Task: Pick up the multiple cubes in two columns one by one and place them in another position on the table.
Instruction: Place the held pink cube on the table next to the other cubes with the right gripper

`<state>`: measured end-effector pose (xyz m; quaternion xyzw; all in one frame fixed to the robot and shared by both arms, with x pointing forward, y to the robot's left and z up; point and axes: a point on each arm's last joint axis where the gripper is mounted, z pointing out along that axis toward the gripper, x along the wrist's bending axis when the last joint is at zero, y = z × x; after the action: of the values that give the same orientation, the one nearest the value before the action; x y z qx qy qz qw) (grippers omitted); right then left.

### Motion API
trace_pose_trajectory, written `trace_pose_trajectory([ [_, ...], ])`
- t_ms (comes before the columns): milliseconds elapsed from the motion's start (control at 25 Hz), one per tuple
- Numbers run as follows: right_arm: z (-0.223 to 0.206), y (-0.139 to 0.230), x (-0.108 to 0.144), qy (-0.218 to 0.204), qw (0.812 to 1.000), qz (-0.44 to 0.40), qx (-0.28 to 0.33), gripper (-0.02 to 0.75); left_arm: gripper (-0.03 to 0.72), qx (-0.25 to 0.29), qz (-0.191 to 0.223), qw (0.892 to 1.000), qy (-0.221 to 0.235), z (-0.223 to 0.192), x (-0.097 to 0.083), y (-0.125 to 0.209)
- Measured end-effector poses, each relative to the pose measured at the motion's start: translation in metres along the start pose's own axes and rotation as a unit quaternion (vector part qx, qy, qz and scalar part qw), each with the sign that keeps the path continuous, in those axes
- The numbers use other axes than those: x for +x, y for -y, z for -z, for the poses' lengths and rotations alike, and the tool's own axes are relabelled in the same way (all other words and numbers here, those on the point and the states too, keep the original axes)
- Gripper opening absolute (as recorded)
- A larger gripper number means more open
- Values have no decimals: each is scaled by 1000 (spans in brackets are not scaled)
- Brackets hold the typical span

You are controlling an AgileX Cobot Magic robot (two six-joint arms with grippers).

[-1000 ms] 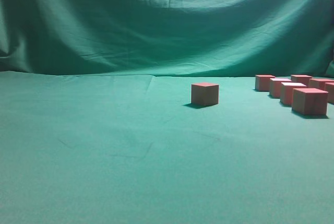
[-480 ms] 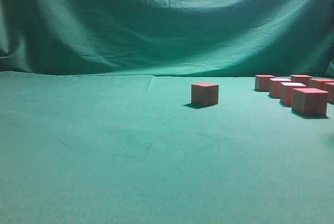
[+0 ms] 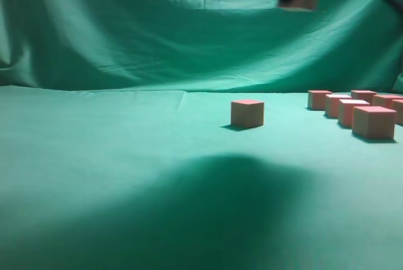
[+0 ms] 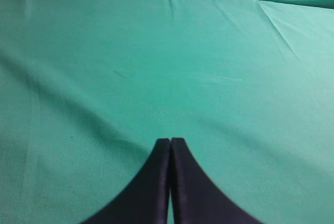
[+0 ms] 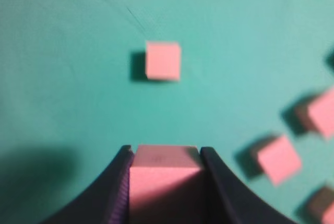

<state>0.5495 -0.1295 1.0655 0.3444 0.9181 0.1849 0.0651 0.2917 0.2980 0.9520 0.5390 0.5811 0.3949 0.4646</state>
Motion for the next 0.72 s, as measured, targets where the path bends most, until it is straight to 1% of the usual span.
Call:
trace_pose_trajectory([
  [80, -9, -23, 10, 3, 999, 46, -5, 262, 0, 0, 0, 1000, 0, 0, 0, 0],
  [160, -27, -42, 17, 1, 996, 88, 10, 262, 0, 0, 0, 1000, 0, 0, 0, 0],
  [200, -34, -50, 19, -1, 994, 104, 14, 262, 0, 0, 0, 1000, 0, 0, 0, 0],
  [240, -34, -50, 19, -1, 994, 104, 14, 262, 0, 0, 0, 1000, 0, 0, 0, 0],
  [360, -56, -74, 26, -7, 988, 153, 20, 262, 0, 0, 0, 1000, 0, 0, 0, 0],
  [440, -70, -85, 27, -8, 983, 184, 19, 262, 0, 0, 0, 1000, 0, 0, 0, 0],
  [520, -85, -92, 26, -11, 975, 220, 22, 262, 0, 0, 0, 1000, 0, 0, 0, 0],
  [720, -109, -95, 23, -18, 946, 321, 33, 262, 0, 0, 0, 1000, 0, 0, 0, 0],
])
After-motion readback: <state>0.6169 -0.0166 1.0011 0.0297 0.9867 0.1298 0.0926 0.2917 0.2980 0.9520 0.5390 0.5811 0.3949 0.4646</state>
